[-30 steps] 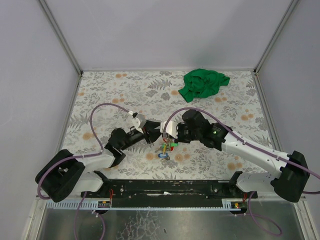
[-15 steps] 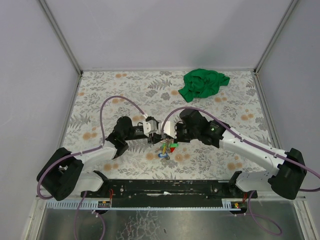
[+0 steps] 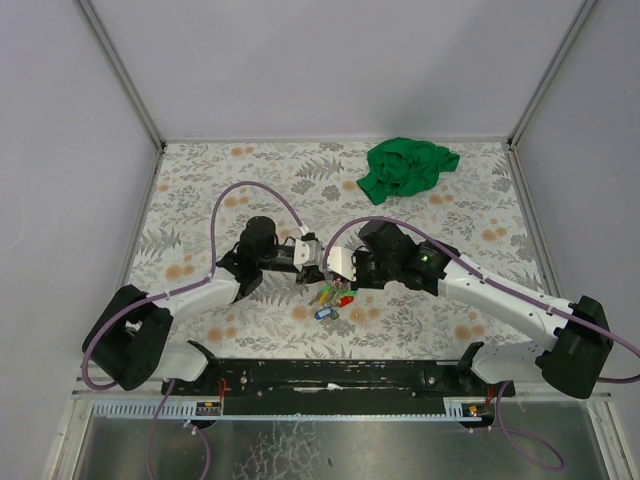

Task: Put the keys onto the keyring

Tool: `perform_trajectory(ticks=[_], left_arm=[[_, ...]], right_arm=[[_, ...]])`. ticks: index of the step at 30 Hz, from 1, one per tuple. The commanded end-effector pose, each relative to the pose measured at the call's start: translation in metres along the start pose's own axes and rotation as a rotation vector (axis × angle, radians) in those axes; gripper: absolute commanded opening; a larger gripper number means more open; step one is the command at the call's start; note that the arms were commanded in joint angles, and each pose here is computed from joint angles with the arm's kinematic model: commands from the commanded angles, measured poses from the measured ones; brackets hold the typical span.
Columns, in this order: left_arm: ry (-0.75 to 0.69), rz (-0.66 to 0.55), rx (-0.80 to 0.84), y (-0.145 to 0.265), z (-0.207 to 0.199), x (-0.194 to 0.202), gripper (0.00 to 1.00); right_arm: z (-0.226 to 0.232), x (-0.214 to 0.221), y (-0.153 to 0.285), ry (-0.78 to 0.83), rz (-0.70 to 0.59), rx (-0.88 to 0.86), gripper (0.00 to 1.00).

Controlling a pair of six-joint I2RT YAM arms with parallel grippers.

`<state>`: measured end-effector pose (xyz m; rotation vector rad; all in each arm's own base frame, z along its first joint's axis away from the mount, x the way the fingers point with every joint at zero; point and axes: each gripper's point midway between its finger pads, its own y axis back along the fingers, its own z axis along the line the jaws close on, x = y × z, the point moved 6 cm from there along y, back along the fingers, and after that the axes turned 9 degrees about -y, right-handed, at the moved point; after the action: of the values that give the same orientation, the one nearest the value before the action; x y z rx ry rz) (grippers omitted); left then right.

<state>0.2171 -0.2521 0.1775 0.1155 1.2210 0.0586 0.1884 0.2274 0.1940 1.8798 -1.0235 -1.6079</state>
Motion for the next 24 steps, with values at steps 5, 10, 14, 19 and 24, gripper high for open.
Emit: perform_trajectory(ticks=[5,10,14,19,24], left_arm=[[0.048,0.009,0.088,-0.005,-0.003,0.011,0.31],[0.081,0.01,0.116,-0.01,-0.001,0.017,0.32],[0.099,0.007,0.141,-0.013,-0.002,0.019,0.32],[0.097,0.007,0.135,-0.012,-0.003,0.019,0.33],[0.078,-0.011,0.096,-0.008,-0.002,0.016,0.33]], right_arm=[[-0.01,-0.036,0.012,0.055,-0.128,0.026,0.0],[-0.01,-0.039,0.013,0.061,-0.138,0.028,0.0],[-0.011,-0.041,0.015,0.064,-0.155,0.043,0.0],[-0.013,-0.046,0.02,0.073,-0.185,0.066,0.0],[-0.015,-0.046,0.025,0.076,-0.201,0.092,0.0]])
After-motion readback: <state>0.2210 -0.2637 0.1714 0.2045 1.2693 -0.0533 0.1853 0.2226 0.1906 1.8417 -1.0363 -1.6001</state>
